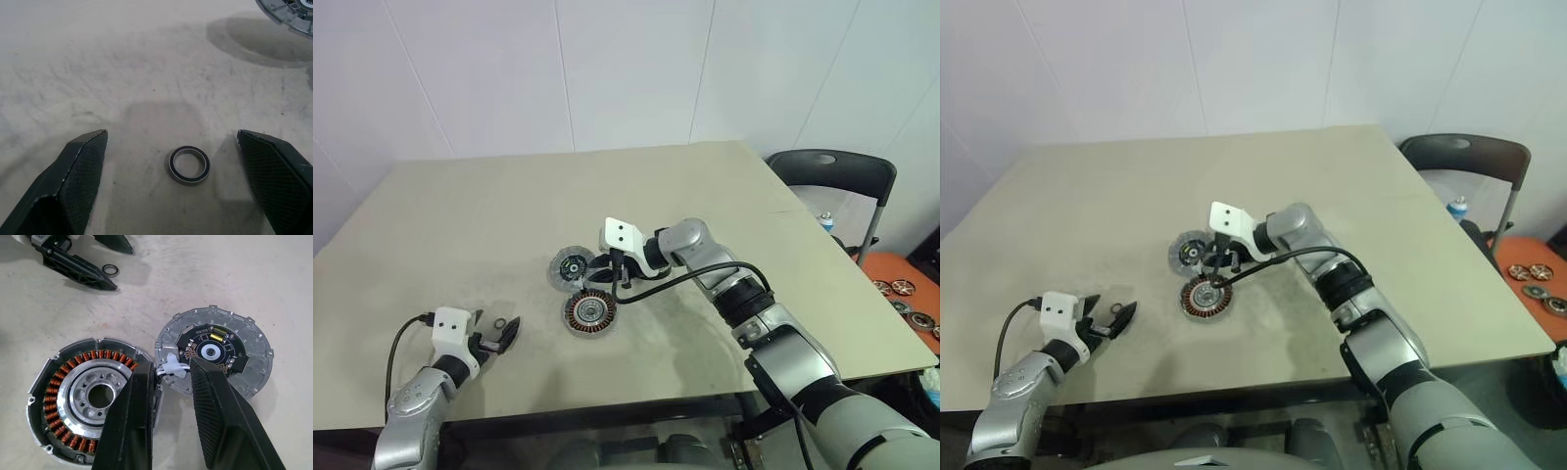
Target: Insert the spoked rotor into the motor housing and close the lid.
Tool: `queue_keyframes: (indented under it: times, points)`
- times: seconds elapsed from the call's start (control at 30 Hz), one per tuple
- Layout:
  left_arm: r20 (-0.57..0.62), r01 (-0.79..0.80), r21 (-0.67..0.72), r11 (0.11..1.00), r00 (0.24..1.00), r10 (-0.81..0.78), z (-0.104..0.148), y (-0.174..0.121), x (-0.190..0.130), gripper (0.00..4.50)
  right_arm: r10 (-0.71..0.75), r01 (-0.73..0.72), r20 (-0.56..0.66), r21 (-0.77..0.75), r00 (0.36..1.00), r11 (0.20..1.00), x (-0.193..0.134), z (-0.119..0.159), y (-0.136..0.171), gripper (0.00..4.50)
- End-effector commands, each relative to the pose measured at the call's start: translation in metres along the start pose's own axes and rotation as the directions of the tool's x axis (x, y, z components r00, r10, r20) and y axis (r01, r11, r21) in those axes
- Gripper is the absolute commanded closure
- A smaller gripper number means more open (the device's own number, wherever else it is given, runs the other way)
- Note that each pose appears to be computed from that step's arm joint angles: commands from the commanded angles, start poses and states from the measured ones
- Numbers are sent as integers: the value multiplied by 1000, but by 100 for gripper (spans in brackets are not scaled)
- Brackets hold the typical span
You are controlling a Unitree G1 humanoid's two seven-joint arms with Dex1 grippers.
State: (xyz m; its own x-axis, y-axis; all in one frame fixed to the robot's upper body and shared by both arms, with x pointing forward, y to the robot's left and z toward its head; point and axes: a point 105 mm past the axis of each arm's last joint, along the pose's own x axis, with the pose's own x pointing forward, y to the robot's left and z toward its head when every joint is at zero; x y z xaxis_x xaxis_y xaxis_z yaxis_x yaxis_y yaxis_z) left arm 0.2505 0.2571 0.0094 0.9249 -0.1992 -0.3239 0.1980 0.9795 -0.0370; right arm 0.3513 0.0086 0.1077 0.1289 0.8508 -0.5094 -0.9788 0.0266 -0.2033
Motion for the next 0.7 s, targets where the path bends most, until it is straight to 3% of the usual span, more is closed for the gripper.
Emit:
queue_keyframes:
  times: [0.03,0.43,0.53,0.7]
  points:
    - [-143,67,-92,994,986,-80,-33,-13,-3,0,-10,11,31,-49,999,999,0,15,-1,326]
    - [-175,149,-108,983,970,-166,-31,-23,-8,0,-19,21,41,-46,999,999,3,16,-1,326]
    - [-176,132,-94,987,973,-147,-31,-20,-7,56,-27,29,39,-46,999,999,3,15,-3,321]
    - [-185,154,-109,982,968,-172,-32,-25,-8,195,-38,40,39,-45,998,998,2,16,-5,321]
